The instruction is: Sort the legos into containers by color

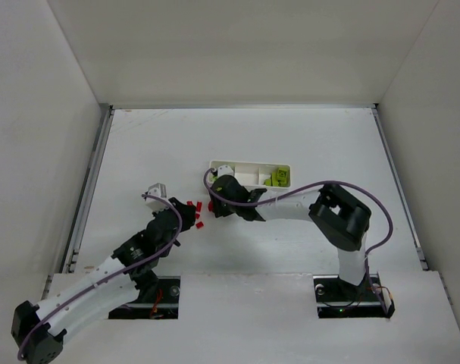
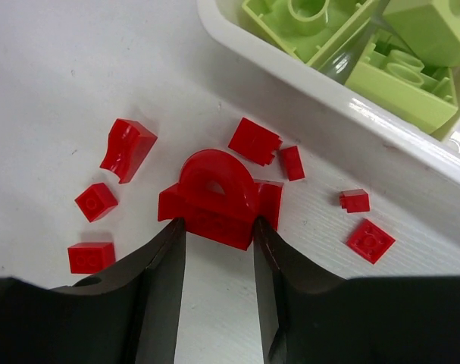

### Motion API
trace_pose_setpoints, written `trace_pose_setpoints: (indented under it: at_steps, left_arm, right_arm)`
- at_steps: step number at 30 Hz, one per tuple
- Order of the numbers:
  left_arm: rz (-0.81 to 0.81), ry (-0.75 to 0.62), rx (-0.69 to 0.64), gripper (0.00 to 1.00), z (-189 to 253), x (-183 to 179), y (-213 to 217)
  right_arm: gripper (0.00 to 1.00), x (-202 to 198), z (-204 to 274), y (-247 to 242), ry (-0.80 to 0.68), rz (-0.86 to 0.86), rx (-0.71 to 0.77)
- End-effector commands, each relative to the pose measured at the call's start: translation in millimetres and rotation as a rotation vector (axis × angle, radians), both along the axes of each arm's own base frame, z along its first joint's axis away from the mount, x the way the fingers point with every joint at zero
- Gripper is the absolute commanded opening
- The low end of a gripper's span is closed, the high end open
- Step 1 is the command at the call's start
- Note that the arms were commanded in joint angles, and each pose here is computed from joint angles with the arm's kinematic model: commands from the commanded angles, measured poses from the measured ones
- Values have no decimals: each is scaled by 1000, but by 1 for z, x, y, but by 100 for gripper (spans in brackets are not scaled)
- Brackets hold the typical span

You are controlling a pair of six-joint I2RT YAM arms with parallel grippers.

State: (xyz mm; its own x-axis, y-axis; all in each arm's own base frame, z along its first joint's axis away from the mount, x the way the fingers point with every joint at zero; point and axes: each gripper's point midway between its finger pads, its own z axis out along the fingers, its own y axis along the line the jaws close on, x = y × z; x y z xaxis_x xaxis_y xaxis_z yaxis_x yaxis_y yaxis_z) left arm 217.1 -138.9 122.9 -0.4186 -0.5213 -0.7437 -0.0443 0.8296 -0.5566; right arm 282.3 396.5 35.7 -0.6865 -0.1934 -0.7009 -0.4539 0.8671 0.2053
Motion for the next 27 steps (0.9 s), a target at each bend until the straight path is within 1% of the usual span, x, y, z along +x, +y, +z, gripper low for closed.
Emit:
trace_pose_setpoints:
  at_steps: [1, 5, 11, 16, 20, 27]
  left_arm:
    - [20, -46, -40, 14, 18, 8, 0]
    - [5, -39, -48, 14, 17, 12, -6]
    - [-16, -41, -54, 14, 17, 17, -15]
    - [-22, -65, -75, 14, 29, 22, -20]
    - [-34, -73, -79, 14, 36, 23, -26]
    - [-52, -68, -80, 15, 33, 24, -34]
  right_arm:
    - [37, -2, 12, 10, -27, 11, 10]
    - [33, -12, 20, 4, -39, 6, 22]
    - [33, -24, 44, -8, -71, -19, 69]
    - [33, -29, 66, -18, -94, -34, 125]
    - [34, -13, 83, -37, -121, -83, 153]
    - [34, 41, 101, -79, -169, -215, 179]
